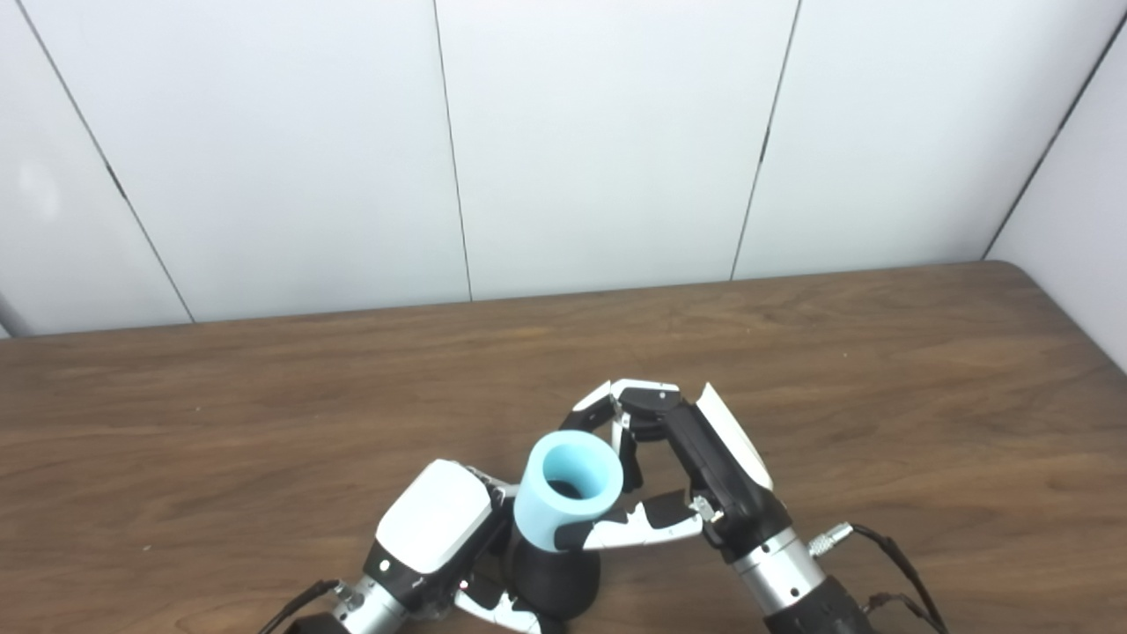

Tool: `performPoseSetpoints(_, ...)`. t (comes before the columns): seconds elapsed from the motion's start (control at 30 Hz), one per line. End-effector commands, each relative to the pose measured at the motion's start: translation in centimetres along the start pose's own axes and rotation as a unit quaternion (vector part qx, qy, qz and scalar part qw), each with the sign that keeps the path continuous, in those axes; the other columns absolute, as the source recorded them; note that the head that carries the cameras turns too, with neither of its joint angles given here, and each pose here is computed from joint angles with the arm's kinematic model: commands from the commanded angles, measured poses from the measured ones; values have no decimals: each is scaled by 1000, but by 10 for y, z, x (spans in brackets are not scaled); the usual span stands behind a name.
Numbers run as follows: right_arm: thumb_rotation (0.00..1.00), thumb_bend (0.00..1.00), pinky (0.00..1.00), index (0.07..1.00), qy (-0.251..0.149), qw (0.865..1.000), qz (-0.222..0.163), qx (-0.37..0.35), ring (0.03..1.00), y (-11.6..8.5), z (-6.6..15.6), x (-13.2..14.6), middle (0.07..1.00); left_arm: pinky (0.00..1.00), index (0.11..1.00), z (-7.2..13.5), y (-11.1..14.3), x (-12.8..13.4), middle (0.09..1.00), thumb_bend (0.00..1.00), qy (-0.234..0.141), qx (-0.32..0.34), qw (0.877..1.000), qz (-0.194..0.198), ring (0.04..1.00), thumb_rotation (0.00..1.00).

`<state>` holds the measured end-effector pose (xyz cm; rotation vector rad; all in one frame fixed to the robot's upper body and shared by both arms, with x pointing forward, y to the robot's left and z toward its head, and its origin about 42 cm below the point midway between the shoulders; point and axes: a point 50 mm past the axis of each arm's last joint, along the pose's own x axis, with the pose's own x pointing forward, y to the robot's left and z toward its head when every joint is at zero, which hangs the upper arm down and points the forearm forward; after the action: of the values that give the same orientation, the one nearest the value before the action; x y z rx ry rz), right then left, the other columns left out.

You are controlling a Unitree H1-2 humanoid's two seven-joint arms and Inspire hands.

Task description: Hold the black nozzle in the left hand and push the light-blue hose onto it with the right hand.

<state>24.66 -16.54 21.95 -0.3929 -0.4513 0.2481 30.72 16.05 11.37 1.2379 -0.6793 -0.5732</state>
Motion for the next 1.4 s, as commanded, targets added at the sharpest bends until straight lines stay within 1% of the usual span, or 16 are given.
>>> performPoseSetpoints(0.0,0,528,59,481,-41,999,-4,-20,103,-3,9,8,469,96,482,14,-41,-22,233,518,21,-24,998,-63,154,40)
performPoseSetpoints(0.1,0,529,52,480,-48,998,-3,-44,97,-6,15,9,469,103,482,14,-41,-22,250,518,21,-25,998,-62,164,40)
performPoseSetpoints(0.2,0,529,68,480,-53,996,-1,-66,119,-10,21,10,470,100,482,13,-41,-22,236,518,20,-26,998,-61,157,39)
performPoseSetpoints(0.27,0,529,73,480,-54,996,1,-75,121,-12,25,11,470,104,482,13,-41,-22,243,518,21,-24,997,-63,161,39)
performPoseSetpoints(0.4,0,530,59,480,-46,995,5,-88,100,-16,29,12,469,101,482,13,-42,-22,237,517,22,-27,997,-62,158,39)
performPoseSetpoints(0.7,0,529,52,480,-24,995,22,-94,96,-20,33,15,469,111,482,14,-42,-20,260,517,22,-25,997,-68,173,39)
performPoseSetpoints(0.87,0,529,67,480,-12,995,27,-95,113,-22,35,16,469,95,482,14,-43,-20,226,519,23,-24,997,-64,151,39)
performPoseSetpoints(0.97,0,529,74,480,-10,995,29,-95,119,-22,36,17,469,102,482,14,-42,-19,236,518,22,-23,997,-66,158,39)
performPoseSetpoints(1.1,0,528,74,480,-10,995,30,-94,118,-23,37,19,469,97,482,14,-43,-19,228,518,22,-25,997,-65,152,39)
performPoseSetpoints(1.37,0,528,77,480,-1,993,43,-111,122,-23,41,22,469,101,482,14,-43,-19,235,518,23,-24,997,-65,158,39)
